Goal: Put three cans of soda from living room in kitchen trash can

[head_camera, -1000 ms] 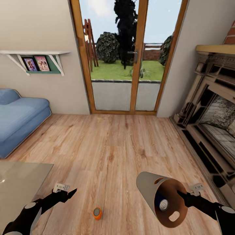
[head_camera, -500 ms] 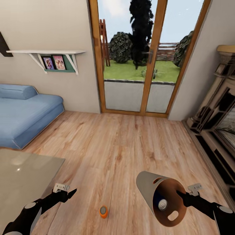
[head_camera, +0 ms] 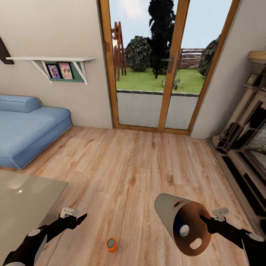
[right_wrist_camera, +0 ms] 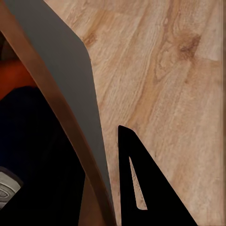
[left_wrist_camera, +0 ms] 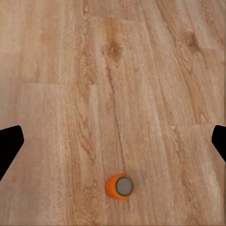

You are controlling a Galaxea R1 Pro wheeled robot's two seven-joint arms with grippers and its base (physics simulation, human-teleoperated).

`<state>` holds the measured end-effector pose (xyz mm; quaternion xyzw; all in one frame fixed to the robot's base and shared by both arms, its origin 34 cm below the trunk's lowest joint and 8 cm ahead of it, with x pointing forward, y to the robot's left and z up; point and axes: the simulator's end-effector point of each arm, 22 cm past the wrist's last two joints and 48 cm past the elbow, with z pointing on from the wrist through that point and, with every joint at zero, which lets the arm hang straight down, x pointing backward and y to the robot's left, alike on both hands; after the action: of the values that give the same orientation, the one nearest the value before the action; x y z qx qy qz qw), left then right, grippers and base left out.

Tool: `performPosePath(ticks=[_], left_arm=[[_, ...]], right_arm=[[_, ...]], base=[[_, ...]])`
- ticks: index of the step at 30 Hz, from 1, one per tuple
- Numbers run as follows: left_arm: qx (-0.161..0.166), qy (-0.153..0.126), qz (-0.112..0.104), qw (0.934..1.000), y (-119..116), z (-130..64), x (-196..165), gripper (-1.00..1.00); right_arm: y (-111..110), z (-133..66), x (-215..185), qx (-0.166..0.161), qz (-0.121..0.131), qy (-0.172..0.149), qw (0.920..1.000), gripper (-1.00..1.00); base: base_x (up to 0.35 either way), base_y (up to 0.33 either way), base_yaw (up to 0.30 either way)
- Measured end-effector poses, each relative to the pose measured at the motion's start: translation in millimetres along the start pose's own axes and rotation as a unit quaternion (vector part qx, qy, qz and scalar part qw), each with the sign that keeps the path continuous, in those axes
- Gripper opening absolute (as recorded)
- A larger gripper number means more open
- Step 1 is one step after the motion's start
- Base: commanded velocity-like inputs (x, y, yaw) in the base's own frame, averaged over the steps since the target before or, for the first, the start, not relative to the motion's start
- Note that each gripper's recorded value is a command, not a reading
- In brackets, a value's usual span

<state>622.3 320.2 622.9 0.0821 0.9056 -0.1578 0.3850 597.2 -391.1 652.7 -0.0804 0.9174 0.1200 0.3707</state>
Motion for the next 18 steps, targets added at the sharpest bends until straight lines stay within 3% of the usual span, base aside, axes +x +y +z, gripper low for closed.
performPosePath(ticks=[12, 18], left_arm=[[0.0, 0.005, 0.001, 1.0, -0.3, 0.1, 2.3, 1.0], [0.002, 0.009, 0.0, 1.0, -1.0, 0.1, 4.4, 1.0]], right_arm=[[-2.9, -1.5, -0.2, 0.003, 0.001, -0.001, 1.0, -1.0], [-3.7, -1.9, -0.1, 0.003, 0.001, 0.0, 1.0, -1.0]], base=[[0.01, -0.072, 0.001], [0.151, -0.096, 0.0]])
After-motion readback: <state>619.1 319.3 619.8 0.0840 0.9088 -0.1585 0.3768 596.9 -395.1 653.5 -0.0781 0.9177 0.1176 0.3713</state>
